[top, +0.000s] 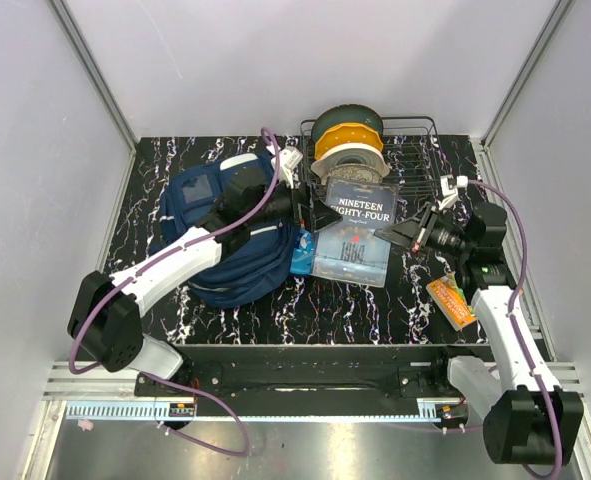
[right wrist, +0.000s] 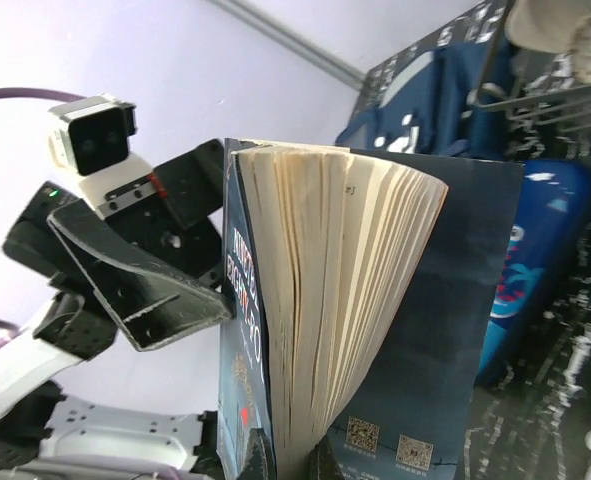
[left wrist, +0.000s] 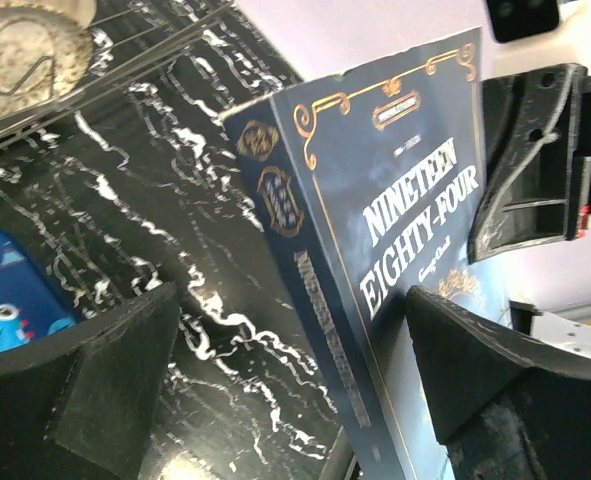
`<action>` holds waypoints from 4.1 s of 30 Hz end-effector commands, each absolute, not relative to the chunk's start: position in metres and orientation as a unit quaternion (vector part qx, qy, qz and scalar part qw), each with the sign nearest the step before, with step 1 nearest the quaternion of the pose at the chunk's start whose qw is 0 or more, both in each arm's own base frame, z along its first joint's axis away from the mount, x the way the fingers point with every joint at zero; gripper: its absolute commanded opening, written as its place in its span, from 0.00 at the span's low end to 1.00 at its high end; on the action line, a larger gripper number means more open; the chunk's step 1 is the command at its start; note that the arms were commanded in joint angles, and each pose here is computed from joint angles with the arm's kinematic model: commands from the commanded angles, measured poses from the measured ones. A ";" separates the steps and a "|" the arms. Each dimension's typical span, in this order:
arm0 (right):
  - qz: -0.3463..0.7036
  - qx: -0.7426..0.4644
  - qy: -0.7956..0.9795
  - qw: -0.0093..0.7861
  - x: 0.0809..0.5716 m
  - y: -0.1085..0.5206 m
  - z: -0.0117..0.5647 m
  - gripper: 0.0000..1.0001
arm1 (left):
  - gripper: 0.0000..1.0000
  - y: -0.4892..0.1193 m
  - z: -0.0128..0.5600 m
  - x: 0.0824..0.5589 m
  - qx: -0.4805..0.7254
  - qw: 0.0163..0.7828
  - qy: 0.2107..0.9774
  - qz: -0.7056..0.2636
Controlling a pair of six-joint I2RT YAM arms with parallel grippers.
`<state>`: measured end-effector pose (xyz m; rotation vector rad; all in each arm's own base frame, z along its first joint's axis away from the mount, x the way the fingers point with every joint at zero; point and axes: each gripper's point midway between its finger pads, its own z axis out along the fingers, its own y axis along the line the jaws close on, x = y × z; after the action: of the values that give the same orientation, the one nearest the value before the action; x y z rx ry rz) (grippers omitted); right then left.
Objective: Pack the student bag
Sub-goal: Pick up the book from the center of the board.
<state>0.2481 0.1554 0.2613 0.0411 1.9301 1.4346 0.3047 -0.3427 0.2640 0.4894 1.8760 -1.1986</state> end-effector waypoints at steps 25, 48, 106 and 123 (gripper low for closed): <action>0.579 -0.168 0.734 0.312 0.248 0.211 0.295 0.01 | 0.00 -0.335 0.344 0.284 0.238 0.477 0.657 -0.533; 0.618 0.086 0.714 0.318 0.269 0.275 0.265 1.00 | 0.00 -0.145 0.379 0.309 -0.130 0.643 0.654 -0.378; 0.770 0.067 0.578 0.261 0.261 0.367 0.287 0.58 | 0.00 -0.151 0.357 0.290 -0.166 0.610 0.613 -0.474; 0.808 -0.014 0.511 0.294 0.243 0.365 0.341 0.52 | 0.00 -0.157 0.325 0.294 -0.197 0.567 0.636 -0.486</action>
<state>0.2673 0.3747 0.2471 0.2200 1.7331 2.0457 0.3037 -0.1420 0.3211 -0.4900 1.4927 -1.0313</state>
